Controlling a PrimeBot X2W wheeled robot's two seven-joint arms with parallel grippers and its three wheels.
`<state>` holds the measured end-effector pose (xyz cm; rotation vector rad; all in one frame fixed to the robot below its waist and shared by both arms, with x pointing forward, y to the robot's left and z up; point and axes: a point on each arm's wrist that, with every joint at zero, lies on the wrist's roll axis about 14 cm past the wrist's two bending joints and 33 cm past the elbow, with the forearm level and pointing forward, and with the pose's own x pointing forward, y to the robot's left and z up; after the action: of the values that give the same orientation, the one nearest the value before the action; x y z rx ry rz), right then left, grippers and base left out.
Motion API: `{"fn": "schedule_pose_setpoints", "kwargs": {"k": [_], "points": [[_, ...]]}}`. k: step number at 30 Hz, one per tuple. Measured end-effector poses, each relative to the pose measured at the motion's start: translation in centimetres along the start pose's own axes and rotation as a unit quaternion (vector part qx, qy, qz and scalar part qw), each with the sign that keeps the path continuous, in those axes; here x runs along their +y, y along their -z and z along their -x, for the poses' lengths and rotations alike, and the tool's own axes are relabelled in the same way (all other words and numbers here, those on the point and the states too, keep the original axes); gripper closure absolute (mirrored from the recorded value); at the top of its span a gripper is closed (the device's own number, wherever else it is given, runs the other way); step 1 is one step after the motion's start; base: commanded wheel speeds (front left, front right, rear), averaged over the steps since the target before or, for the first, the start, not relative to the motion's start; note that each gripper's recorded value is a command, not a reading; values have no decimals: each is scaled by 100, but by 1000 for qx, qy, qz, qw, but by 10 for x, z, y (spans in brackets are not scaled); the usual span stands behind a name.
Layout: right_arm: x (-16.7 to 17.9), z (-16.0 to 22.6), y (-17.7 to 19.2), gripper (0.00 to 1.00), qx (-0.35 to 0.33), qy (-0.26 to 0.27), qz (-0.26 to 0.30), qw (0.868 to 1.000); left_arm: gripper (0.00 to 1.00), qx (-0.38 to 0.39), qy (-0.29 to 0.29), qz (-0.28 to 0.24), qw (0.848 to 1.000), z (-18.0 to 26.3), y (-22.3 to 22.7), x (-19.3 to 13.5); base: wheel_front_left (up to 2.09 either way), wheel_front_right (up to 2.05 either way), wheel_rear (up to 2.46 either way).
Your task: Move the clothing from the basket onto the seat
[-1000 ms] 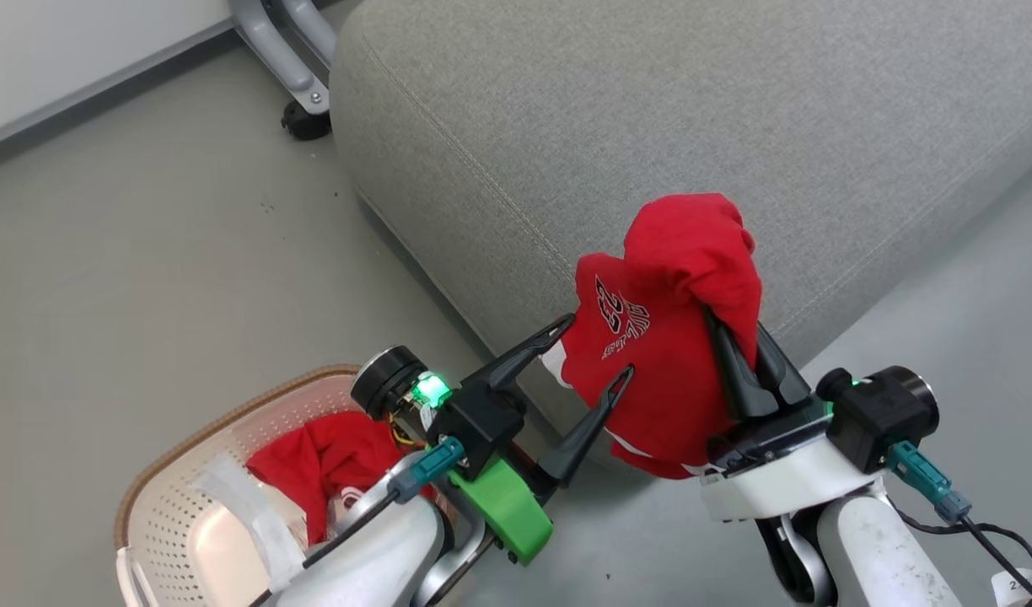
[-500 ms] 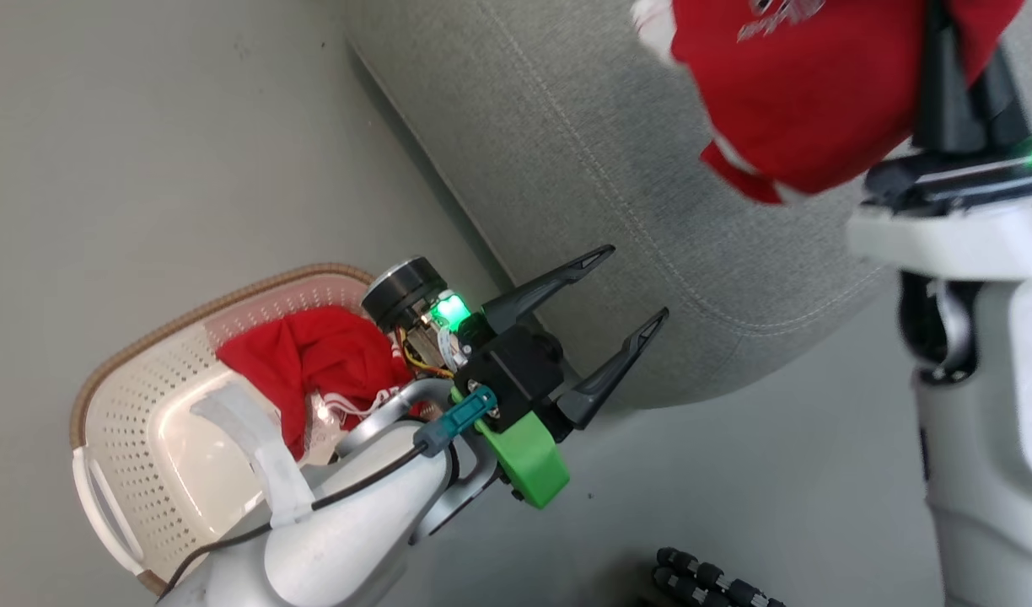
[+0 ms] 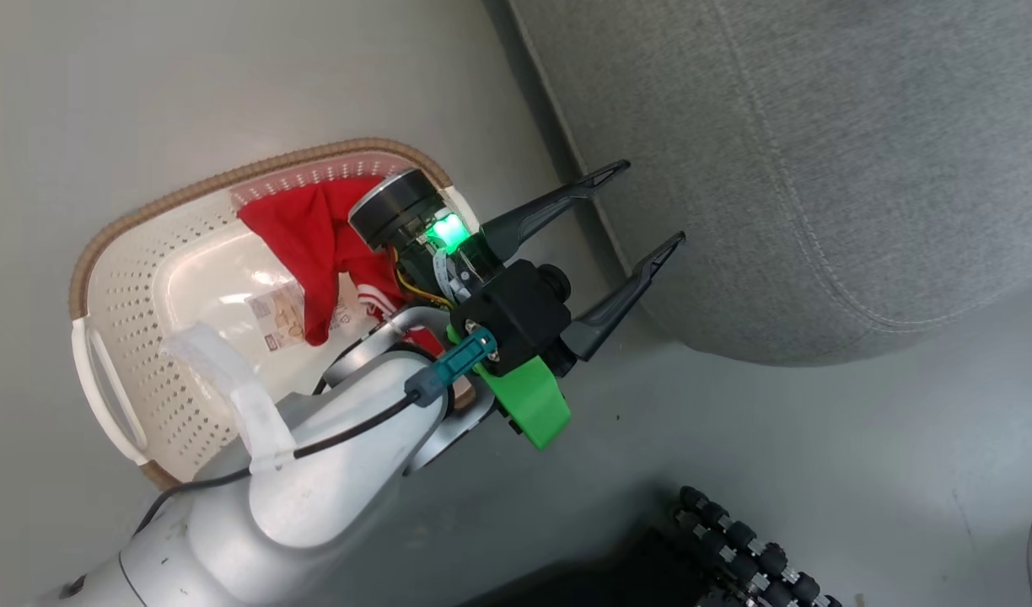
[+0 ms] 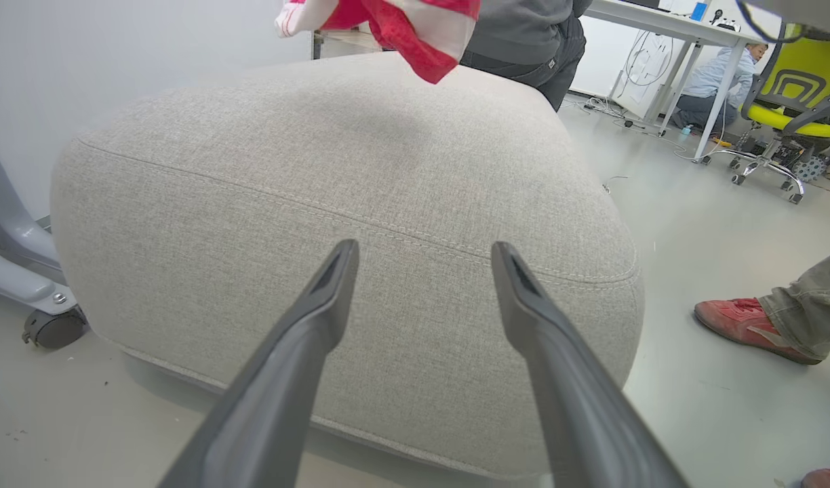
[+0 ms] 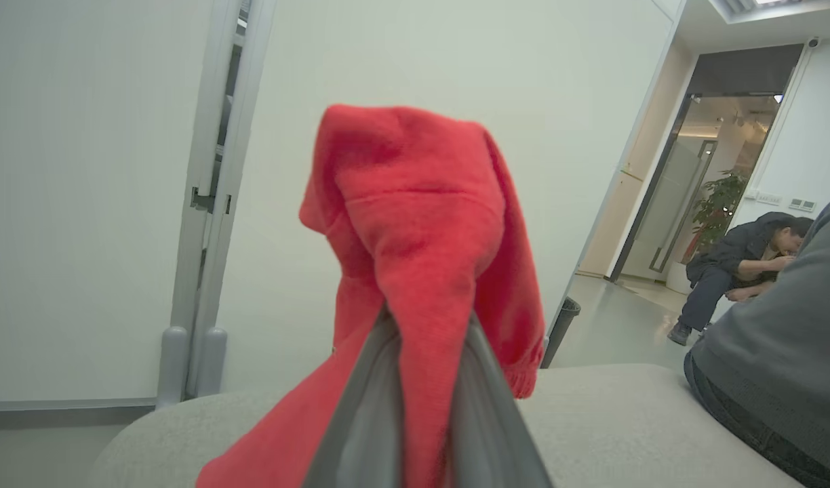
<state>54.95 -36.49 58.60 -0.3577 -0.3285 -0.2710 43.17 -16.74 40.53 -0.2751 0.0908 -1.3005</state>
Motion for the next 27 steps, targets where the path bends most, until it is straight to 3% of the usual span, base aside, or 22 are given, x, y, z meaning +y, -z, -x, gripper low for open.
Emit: {"fn": "schedule_pose_setpoints", "kwargs": {"k": [7, 10, 14, 15, 16, 17, 27], "points": [[42, 42, 117, 100, 153, -4, -55, 987, 0, 12, -23, 14, 1000, 10, 23, 20, 0, 0, 0], [57, 58, 144, 100, 194, -9, -72, 978, 0, 16, -30, 16, 999, 14, 29, 25, 0, 0, 0], [61, 62, 150, 100, 205, -6, -88, 975, 0, 24, -35, 11, 999, 17, 31, 28, 0, 0, 0], [62, 62, 148, 93, 204, -5, -90, 975, 0, 23, -35, 11, 999, 17, 30, 28, 0, 0, 0], [61, 61, 146, 58, 201, -1, -95, 975, 0, 23, -35, 9, 999, 17, 28, 27, 0, 0, 0], [58, 60, 141, 0, 196, 4, -97, 976, 0, 22, -36, 7, 999, 17, 26, 27, 0, 0, 0], [48, 77, 103, 0, 174, -5, -70, 982, 0, 5, -62, 10, 998, 23, 1, 19, 0, 0, 0]]}}
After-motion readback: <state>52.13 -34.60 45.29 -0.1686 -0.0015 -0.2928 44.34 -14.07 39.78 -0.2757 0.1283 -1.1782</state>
